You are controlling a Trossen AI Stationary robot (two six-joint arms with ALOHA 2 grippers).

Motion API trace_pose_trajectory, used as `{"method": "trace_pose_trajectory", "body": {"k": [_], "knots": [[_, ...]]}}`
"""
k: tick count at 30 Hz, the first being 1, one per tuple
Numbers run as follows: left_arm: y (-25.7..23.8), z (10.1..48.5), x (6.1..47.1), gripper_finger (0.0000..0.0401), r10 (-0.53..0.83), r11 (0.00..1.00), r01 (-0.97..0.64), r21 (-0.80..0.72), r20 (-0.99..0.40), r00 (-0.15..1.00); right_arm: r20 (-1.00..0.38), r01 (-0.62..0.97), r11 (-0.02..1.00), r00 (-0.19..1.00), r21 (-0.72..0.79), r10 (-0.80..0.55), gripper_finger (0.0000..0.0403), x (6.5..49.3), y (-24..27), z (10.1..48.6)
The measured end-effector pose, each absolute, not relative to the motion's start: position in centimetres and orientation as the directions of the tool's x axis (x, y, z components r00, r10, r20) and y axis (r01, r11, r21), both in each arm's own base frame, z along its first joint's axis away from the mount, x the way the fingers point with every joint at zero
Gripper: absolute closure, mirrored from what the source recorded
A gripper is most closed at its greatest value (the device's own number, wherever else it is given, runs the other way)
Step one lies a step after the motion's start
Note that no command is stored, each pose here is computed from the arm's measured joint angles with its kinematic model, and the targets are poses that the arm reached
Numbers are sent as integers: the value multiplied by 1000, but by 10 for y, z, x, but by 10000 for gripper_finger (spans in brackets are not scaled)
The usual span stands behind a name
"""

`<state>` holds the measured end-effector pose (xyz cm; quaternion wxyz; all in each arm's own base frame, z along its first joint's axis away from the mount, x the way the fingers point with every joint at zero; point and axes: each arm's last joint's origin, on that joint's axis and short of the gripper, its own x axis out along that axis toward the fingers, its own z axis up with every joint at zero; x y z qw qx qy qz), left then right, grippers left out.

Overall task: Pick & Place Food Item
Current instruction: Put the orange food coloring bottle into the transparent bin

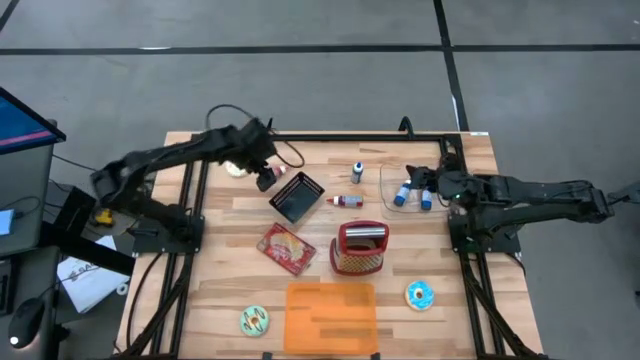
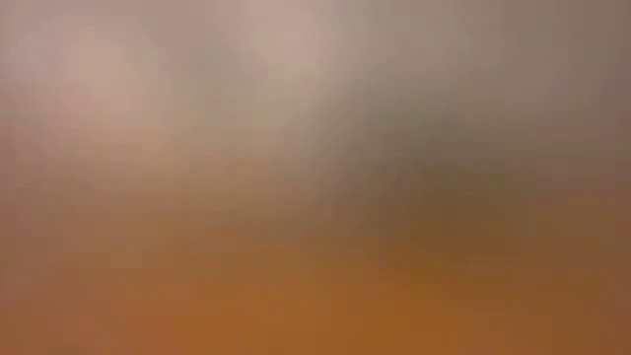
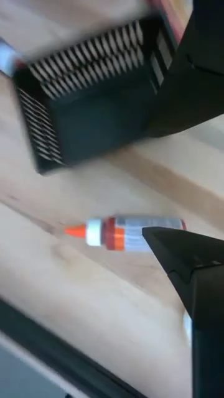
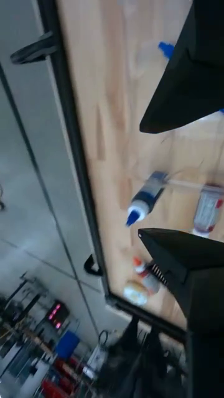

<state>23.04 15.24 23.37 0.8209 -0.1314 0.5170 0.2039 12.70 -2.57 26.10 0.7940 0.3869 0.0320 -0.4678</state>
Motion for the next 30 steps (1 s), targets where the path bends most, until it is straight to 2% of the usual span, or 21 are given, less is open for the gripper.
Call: {"method": "trace_pose_trajectory", "body": {"k": [4, 9, 21, 30], "knots": [[164, 211, 242, 153, 229, 892, -435, 121, -952, 205, -378, 748, 278, 574, 602, -726, 148, 122, -27, 274], [171, 190, 247, 143, 202, 909, -394, 135, -970, 133, -339, 729, 306, 591, 613, -732, 148, 117, -27, 289], [178, 160, 257, 147, 162, 922, -371, 115, -982, 97, -338, 741, 328, 592, 586, -732, 148, 116, -27, 293], [191, 146, 254, 198, 142, 916, -390, 99, -986, 82, -344, 736, 332, 601, 590, -721, 148, 117, -27, 292]]}}
